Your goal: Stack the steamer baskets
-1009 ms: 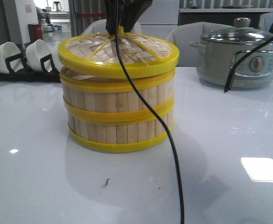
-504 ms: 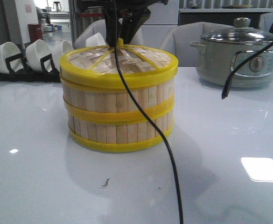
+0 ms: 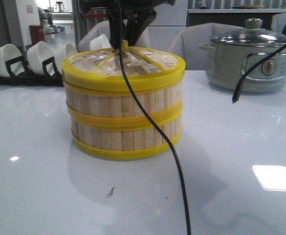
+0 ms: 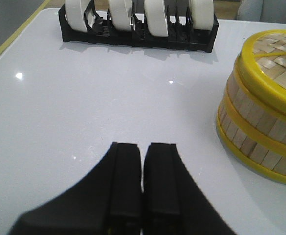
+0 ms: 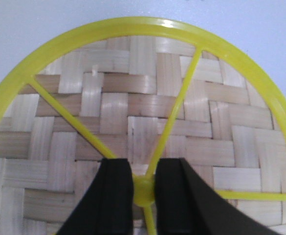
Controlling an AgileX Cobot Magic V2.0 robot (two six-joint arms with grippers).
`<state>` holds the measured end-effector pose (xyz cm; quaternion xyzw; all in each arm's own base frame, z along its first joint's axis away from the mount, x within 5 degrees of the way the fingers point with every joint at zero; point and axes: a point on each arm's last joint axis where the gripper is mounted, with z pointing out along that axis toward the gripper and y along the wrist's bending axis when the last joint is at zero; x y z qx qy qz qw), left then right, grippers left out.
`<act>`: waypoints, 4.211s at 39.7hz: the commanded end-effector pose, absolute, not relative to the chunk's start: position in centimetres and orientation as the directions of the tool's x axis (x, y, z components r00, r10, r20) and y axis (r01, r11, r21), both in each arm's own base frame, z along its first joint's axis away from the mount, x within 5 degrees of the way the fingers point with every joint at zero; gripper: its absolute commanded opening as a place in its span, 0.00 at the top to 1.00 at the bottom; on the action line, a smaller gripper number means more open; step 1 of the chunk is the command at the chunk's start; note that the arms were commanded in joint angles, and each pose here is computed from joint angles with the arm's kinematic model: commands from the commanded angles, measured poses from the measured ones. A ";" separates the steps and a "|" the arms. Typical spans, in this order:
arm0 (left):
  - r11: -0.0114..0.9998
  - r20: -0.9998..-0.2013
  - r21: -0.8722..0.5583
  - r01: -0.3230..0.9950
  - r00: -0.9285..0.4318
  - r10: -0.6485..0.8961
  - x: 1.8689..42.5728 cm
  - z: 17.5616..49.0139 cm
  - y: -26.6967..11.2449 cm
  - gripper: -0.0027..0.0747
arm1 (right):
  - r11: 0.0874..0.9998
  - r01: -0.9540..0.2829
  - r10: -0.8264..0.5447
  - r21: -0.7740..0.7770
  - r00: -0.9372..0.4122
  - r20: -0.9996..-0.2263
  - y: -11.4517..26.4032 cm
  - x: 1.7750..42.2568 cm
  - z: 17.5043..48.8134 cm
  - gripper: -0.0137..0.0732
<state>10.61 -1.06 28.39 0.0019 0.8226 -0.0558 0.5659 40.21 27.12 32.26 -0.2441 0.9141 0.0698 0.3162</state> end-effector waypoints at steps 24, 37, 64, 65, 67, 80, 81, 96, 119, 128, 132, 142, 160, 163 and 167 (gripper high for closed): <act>0.991 -0.963 -0.107 0.074 -0.257 -0.085 10.9 30.0 -1.1 0.86 | 0.872 -0.489 -0.356 -0.026 -0.596 -0.720 26.4 39.3 36.8 0.55; 0.991 -0.963 -0.107 0.074 -0.257 -0.085 10.9 30.0 -1.1 0.86 | 0.872 -0.489 -0.354 -0.026 -0.592 -0.724 26.4 39.2 37.0 0.40; 0.991 -0.963 -0.107 0.074 -0.257 -0.085 10.9 30.0 -1.1 0.86 | 0.925 -0.370 -0.249 -0.085 -0.422 -0.872 18.6 36.1 46.4 0.41; 0.991 -0.963 -0.107 0.074 -0.257 -0.085 10.9 30.0 -1.1 0.86 | 0.928 -0.363 -0.246 -0.085 -0.425 -0.871 18.2 36.0 46.4 0.41; 0.991 -0.963 -0.107 0.074 -0.257 -0.085 10.9 30.0 -1.1 0.86 | 0.935 -0.346 -0.238 -0.085 -0.428 -0.872 17.2 35.7 46.7 0.41; 0.991 -0.963 -0.107 0.074 -0.257 -0.085 10.9 30.0 -1.1 0.86 | 0.969 -0.231 -0.194 -0.091 -0.478 -0.857 10.6 32.5 46.6 0.41; 0.991 -0.963 -0.107 0.074 -0.257 -0.085 10.9 30.0 -1.1 0.86 | 0.970 -0.223 -0.193 -0.092 -0.486 -0.852 10.2 32.2 46.2 0.41; 0.991 -0.963 -0.107 0.074 -0.257 -0.085 10.9 30.0 -1.1 0.86 | 0.992 -0.079 -0.122 -0.096 -0.467 -0.876 3.6 27.1 43.7 0.41; 0.991 -0.963 -0.107 0.074 -0.257 -0.085 10.9 30.0 -1.1 0.86 | 0.995 0.041 -0.067 -0.090 -0.395 -0.916 -0.4 19.7 39.7 0.41; 0.991 -0.963 -0.107 0.074 -0.257 -0.085 10.9 30.0 -1.1 0.86 | 0.991 0.104 -0.050 -0.087 -0.316 -0.947 -1.6 16.8 37.7 0.41; 0.991 -0.963 -0.107 0.074 -0.257 -0.085 10.9 30.0 -1.1 0.86 | 0.989 0.123 -0.049 -0.085 -0.268 -0.962 -1.8 15.2 36.9 0.41; 0.991 -0.963 -0.107 0.074 -0.257 -0.085 10.9 30.0 -1.1 0.86 | 0.988 0.133 -0.059 -0.083 -0.174 -0.983 -1.6 12.1 34.5 0.41; 0.991 -0.963 -0.107 0.074 -0.257 -0.085 10.9 30.0 -1.1 0.86 | 0.989 0.123 -0.068 -0.082 -0.117 -0.991 -1.3 9.5 30.8 0.41; 0.991 -0.963 -0.107 0.074 -0.257 -0.085 10.9 30.0 -1.1 0.86 | 0.989 0.120 -0.072 -0.082 -0.083 -0.994 -1.2 9.1 30.4 0.41; 0.991 -0.963 -0.107 0.074 -0.257 -0.085 10.9 30.0 -1.1 0.86 | 0.990 0.117 -0.077 -0.082 -0.042 -0.996 -1.0 8.4 29.6 0.41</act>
